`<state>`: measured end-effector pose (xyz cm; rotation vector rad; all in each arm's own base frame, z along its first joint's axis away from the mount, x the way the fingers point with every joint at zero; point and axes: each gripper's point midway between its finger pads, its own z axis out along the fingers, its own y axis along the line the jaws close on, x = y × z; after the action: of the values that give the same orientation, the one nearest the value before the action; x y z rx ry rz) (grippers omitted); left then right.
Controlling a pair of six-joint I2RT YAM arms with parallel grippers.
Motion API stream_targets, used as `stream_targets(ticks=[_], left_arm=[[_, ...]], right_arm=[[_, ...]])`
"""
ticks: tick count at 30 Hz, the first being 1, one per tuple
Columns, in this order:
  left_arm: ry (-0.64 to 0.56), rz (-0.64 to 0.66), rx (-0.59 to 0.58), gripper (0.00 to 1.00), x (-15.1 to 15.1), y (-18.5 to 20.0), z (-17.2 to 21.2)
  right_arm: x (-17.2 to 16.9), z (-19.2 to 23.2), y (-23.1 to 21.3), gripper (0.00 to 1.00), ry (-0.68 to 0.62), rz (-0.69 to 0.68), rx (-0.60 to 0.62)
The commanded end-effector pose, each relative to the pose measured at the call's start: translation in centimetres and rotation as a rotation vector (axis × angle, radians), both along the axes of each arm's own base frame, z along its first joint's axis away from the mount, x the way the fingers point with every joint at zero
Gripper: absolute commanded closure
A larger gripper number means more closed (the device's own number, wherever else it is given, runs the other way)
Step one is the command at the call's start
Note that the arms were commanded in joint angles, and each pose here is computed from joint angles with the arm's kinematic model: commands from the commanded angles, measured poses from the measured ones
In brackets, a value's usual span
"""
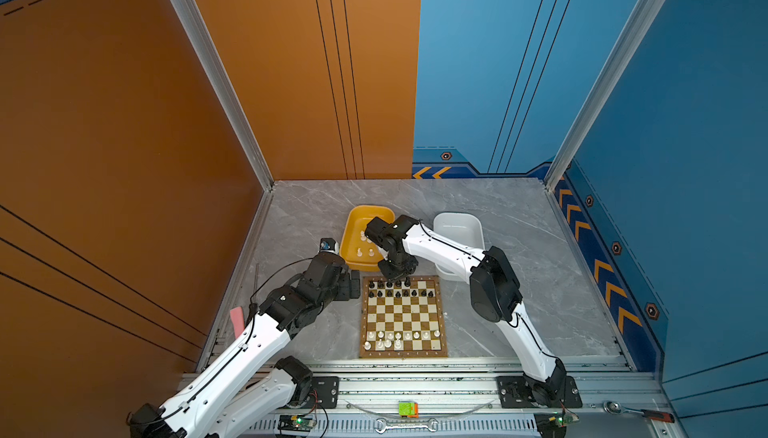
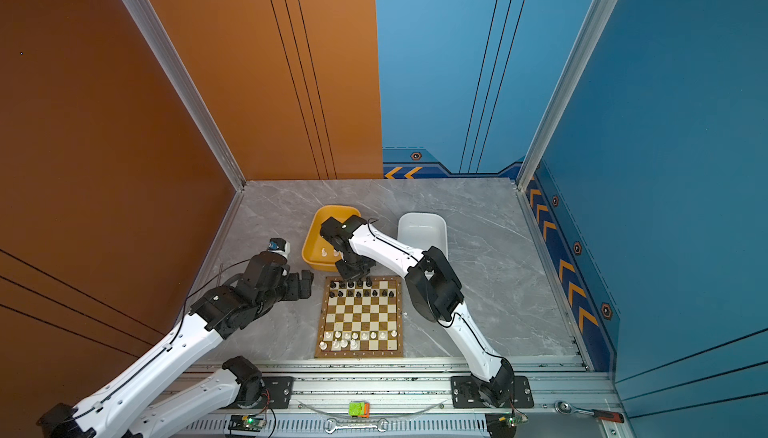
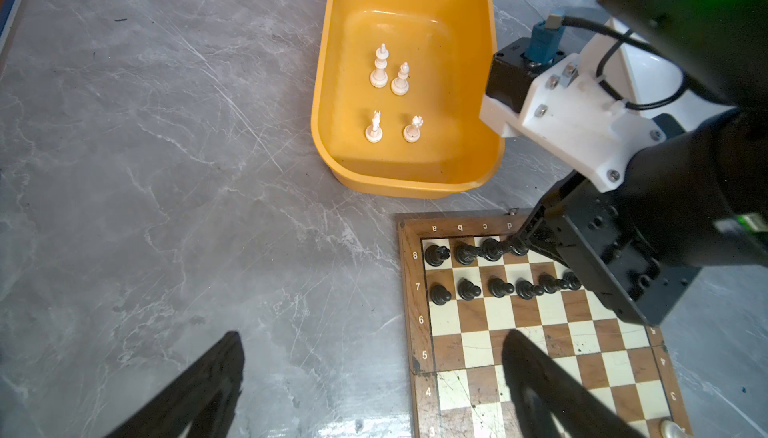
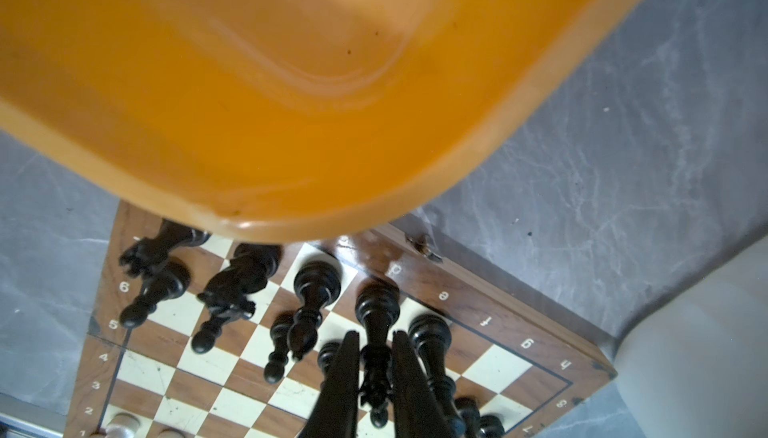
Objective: Set up the chess pieces on the board
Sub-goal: 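Lower the black piece onto a far-row square and open right gripper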
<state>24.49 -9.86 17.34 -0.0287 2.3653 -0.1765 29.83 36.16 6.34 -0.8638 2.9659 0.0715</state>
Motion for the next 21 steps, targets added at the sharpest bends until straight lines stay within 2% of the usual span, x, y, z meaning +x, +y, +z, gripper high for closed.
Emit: stream_targets(ticks=[1,3,5,16,21], left_arm=[[-0.02,0.002,0.013,0.02,0.3,0.2,0.5],[-0.023,0.003,0.012,0.02,0.4,0.2,0.5],[-0.023,0.004,0.013,0.02,0.4,0.2,0.4],[-0.049,-0.006,0.007,0.02,1.0,0.1,1.1],[-0.055,-0.019,0.007,0.02,1.5,-0.2,1.5]], right_arm=[[-0.4,-0.5,0.2,0.79,0.025,0.009,-0.008],[-0.4,-0.3,0.2,0.72,0.018,0.008,-0.006],[-0.3,0.0,0.2,0.7,0.008,0.007,-0.007],[1.6,3.1,0.7,0.69,-0.056,-0.008,0.04],[2.9,4.5,-0.7,0.7,-0.095,-0.038,0.034]])
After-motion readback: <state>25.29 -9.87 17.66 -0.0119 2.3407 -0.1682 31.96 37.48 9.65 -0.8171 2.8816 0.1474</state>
